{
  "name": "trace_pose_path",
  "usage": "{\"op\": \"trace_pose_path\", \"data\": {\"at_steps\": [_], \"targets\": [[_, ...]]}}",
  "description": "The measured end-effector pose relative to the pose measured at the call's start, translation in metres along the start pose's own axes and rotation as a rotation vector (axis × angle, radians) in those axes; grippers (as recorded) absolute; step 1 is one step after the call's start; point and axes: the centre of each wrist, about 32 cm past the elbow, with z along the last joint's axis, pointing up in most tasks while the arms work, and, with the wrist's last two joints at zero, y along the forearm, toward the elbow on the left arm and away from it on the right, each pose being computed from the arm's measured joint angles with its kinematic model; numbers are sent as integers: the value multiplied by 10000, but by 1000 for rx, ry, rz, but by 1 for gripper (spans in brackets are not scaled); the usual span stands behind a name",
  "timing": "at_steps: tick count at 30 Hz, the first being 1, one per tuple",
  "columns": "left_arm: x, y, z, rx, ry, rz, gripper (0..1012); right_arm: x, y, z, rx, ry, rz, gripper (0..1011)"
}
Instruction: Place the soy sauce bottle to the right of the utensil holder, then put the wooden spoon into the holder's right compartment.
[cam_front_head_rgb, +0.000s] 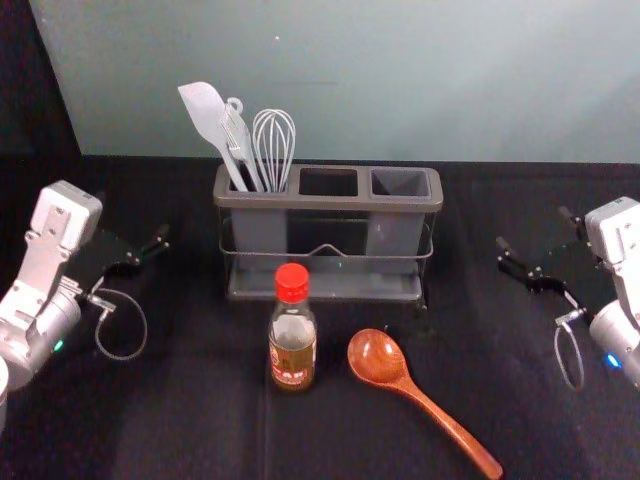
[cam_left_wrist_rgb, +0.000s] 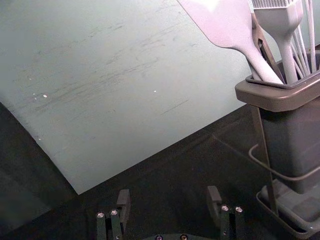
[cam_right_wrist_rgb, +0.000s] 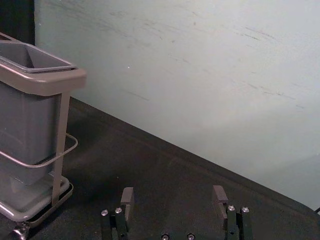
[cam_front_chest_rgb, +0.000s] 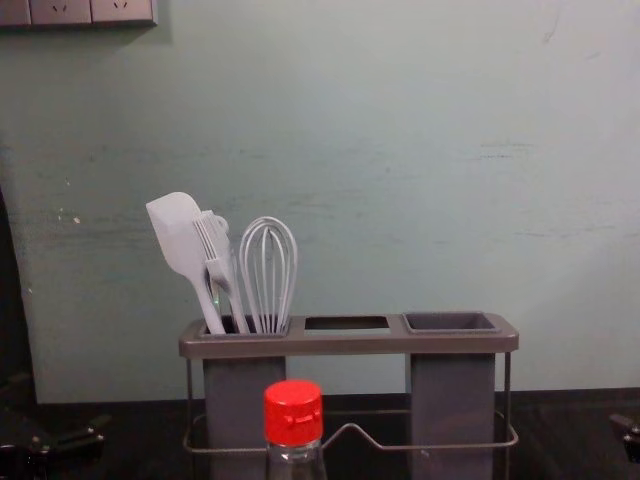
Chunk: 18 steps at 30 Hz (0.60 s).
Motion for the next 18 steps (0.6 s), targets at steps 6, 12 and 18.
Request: {"op": "trace_pose_path", "data": {"at_steps": [6, 12, 18], "targets": [[0, 0, 0, 0, 0, 0, 1005, 5, -27, 33, 35, -5, 0, 1000], [0, 0, 0, 0, 0, 0, 1005, 21, -145, 136, 99, -9, 2, 1000], [0, 0, 0, 0, 0, 0, 1005, 35, -318, 231, 156, 3, 7, 1000]]}}
